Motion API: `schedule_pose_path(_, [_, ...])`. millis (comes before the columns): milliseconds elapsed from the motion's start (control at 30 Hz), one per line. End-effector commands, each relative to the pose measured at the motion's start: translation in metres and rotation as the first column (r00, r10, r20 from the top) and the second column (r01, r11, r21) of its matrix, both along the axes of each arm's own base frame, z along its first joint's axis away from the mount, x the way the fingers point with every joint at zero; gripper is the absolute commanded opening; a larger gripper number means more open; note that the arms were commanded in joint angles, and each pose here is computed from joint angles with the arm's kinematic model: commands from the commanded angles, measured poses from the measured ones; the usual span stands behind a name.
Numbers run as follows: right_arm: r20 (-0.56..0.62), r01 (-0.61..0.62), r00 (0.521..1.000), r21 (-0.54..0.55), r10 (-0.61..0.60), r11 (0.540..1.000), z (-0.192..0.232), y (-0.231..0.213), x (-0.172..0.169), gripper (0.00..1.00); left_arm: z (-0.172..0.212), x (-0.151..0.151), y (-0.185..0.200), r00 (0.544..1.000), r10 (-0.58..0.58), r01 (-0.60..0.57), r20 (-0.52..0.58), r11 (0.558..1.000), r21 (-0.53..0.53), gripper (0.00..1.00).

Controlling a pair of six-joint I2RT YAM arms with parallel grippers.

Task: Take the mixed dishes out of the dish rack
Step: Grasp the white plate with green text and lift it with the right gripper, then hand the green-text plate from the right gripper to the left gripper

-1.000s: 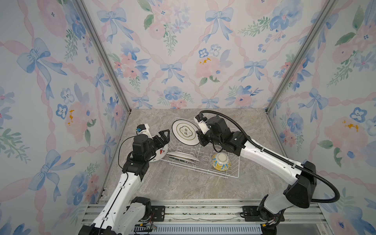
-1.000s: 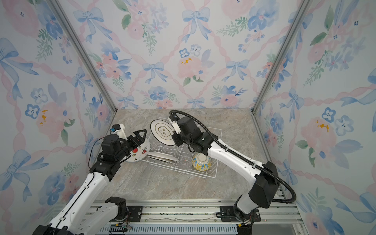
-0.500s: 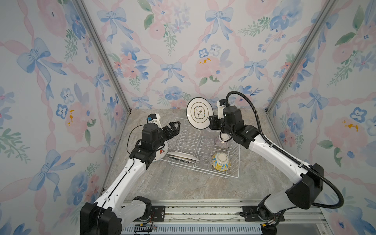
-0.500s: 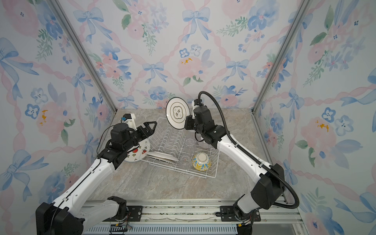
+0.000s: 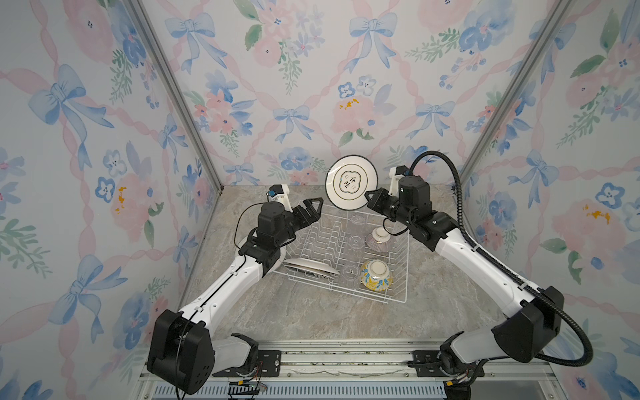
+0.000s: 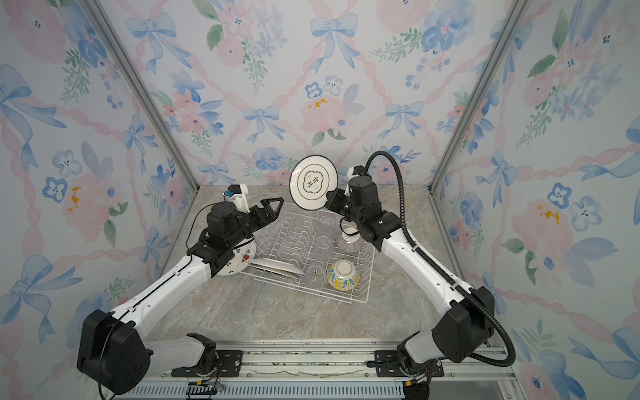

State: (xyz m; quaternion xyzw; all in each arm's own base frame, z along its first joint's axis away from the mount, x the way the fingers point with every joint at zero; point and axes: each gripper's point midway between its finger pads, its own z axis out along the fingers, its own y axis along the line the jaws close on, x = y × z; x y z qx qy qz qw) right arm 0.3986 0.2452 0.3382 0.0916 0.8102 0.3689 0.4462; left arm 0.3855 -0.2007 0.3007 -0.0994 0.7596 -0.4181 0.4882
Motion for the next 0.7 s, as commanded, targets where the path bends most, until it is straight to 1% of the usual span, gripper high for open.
schedule_pose_path(0, [0.064,-0.046,0.997,0.147,0.037,0.988,0.038,0.007,-0.014,0.00,0.019,-0.009,-0.020,0.998,-0.046,0.049,0.048,0.998,-0.050,0.98])
schedule_pose_path(67, [0.064,-0.059,0.997,0.164,0.049,0.985,0.041,0.010,-0.024,0.00,0.018,-0.015,-0.026,0.999,-0.032,0.035,0.037,0.997,-0.071,0.98])
schedule_pose_path(233, [0.094,-0.044,0.995,0.150,0.030,0.988,0.051,0.009,-0.044,0.00,0.021,-0.027,-0.032,0.999,-0.031,0.034,0.026,0.988,-0.150,0.98])
schedule_pose_path(400, [0.090,-0.064,0.995,0.161,0.050,0.985,0.056,0.011,-0.058,0.00,0.035,-0.033,-0.029,0.998,0.004,0.008,0.070,0.985,-0.170,0.98])
schedule_pose_path(533, [0.079,-0.071,0.995,0.169,0.058,0.983,0.050,0.013,-0.066,0.00,0.043,-0.038,-0.026,0.994,0.020,0.003,0.103,0.977,-0.215,0.98])
schedule_pose_path(667, [0.072,-0.079,0.995,0.170,0.067,0.982,0.047,0.016,-0.068,0.00,0.040,-0.040,-0.024,0.993,0.028,0.003,0.111,0.963,-0.269,0.90])
